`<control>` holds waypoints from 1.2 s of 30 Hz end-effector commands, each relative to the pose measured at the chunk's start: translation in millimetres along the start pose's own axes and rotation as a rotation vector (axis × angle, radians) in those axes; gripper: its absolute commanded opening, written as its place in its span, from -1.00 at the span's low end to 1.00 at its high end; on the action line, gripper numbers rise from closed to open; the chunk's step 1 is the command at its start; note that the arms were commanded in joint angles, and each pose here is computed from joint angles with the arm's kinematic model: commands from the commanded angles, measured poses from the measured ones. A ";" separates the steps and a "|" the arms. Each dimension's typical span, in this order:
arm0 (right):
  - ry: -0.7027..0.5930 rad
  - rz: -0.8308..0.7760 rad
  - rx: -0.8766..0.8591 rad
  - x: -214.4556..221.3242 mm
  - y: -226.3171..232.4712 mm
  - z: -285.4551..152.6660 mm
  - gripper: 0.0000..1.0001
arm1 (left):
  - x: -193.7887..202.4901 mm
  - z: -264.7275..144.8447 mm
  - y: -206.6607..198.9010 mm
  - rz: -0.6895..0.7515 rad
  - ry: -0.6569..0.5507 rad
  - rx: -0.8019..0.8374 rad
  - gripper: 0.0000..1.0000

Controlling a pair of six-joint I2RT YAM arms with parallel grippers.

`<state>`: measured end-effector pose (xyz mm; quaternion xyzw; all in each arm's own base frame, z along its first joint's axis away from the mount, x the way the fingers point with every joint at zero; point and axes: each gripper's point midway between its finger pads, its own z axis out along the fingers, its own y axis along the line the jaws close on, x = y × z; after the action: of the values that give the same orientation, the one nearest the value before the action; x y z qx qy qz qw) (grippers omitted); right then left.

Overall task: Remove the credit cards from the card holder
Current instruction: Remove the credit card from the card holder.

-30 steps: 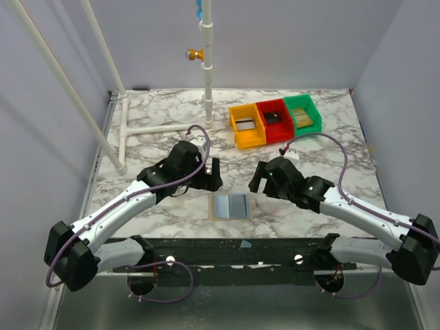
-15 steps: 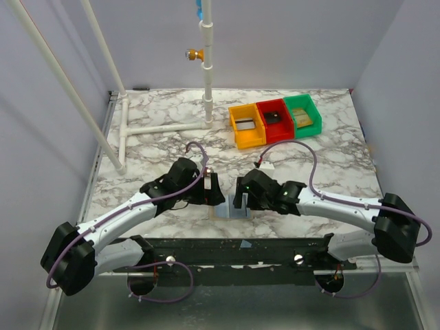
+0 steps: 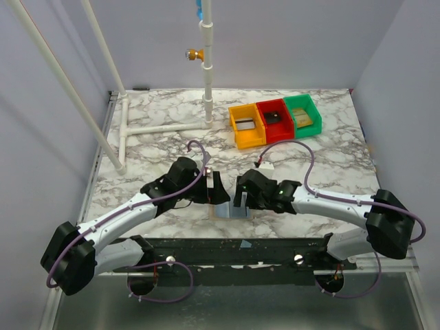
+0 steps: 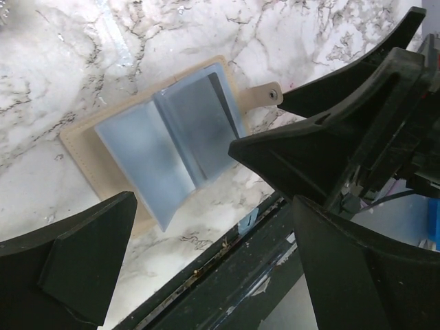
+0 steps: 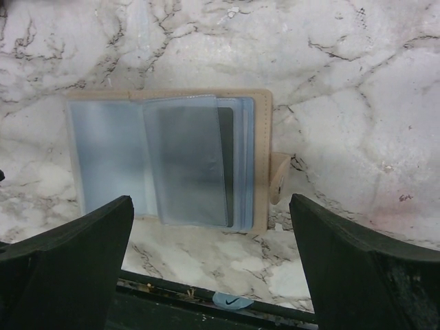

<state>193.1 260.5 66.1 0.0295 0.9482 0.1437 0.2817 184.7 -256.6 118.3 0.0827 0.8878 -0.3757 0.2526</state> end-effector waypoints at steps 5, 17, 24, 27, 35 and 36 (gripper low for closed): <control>-0.026 0.007 0.124 7.6 -35.0 11.1 0.97 | -7.8 7.5 -33.7 0.031 0.024 0.081 0.97; -0.079 0.110 0.161 4.3 -68.1 3.3 0.98 | -2.0 54.3 -63.5 -0.043 0.140 0.143 0.97; -0.077 0.144 0.154 11.2 -76.1 0.5 0.98 | 5.9 76.6 -66.7 -0.065 0.197 0.160 0.97; -0.070 0.147 0.141 13.1 -73.5 2.6 0.99 | 11.0 83.9 -67.5 -0.063 0.222 0.158 0.97; -0.074 0.189 0.088 17.5 -69.9 5.2 0.99 | 33.2 96.0 -36.1 -0.119 0.256 0.052 0.97; -0.076 0.191 0.088 17.5 -70.6 4.8 0.99 | 34.7 97.0 -32.1 -0.122 0.255 0.040 0.97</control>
<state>180.2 187.6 27.4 0.1196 0.9442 0.0926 0.2926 176.7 -359.2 87.6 0.1055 0.8924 -0.4246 0.1102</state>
